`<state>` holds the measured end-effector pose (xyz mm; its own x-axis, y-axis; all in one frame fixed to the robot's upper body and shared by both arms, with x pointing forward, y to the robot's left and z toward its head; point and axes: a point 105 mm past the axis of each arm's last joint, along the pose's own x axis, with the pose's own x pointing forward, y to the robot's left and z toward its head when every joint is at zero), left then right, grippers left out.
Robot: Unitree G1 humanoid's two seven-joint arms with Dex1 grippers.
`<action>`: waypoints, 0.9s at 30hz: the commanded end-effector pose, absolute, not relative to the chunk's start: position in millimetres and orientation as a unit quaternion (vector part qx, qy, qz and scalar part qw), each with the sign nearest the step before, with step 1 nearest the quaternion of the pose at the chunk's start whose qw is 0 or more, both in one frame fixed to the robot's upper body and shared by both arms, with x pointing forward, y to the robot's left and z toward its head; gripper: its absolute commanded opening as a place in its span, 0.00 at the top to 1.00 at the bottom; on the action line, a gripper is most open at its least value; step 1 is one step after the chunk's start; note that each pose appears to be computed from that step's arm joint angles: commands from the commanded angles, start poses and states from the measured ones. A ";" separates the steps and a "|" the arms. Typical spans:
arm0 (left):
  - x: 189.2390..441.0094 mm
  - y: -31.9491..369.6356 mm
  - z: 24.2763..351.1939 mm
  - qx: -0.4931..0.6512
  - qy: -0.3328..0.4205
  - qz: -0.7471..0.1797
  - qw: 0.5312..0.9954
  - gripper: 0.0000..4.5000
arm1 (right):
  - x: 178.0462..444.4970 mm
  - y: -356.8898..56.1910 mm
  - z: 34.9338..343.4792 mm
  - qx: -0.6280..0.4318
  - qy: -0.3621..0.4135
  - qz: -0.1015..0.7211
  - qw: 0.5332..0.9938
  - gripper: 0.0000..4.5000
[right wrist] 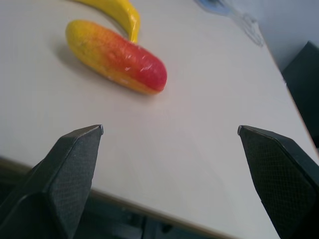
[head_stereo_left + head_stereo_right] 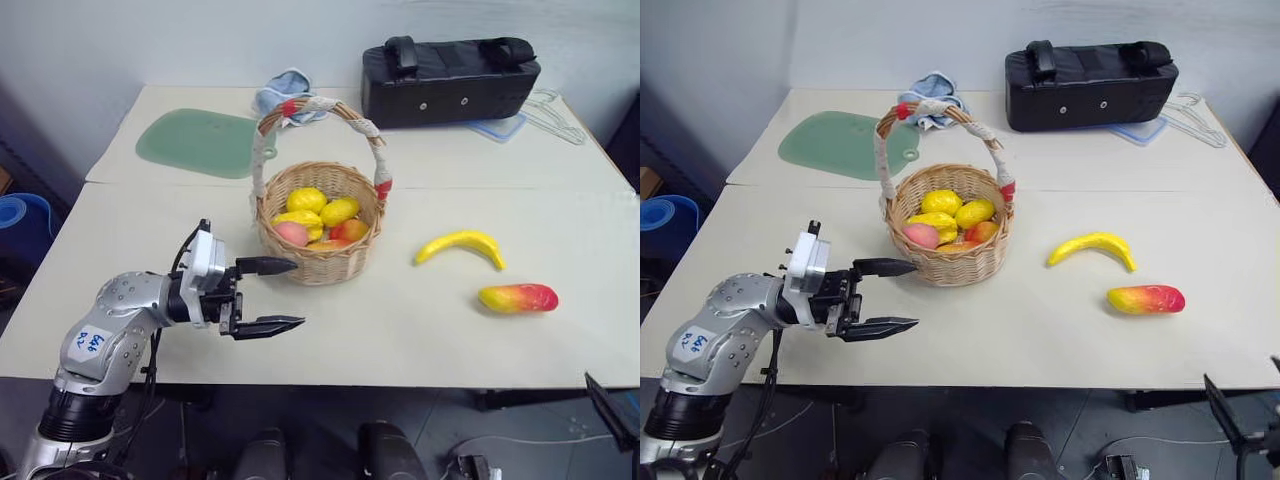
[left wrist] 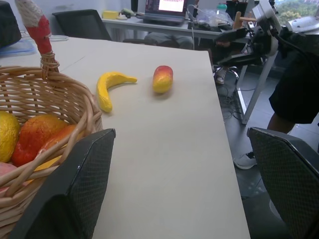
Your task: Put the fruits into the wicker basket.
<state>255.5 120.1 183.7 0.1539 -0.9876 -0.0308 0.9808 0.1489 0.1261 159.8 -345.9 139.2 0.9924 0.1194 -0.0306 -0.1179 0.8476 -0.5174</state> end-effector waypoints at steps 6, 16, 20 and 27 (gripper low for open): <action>256.7 111.9 210.9 0.054 -0.076 -0.642 0.761 0.01 | 280.0 -302.8 208.4 -0.220 0.100 0.273 0.931 0.00; 258.0 112.0 210.4 0.057 -0.085 -0.628 0.772 0.01 | 376.1 -300.0 180.4 -0.259 0.243 0.224 0.908 0.00; 258.2 113.2 209.8 0.062 -0.088 -0.620 0.777 0.01 | 386.7 -301.7 168.3 -0.224 0.258 0.217 0.914 0.00; 257.3 111.3 207.2 0.064 -0.090 -0.613 0.782 0.00 | 382.6 -300.4 141.6 -0.175 0.303 0.254 0.902 0.09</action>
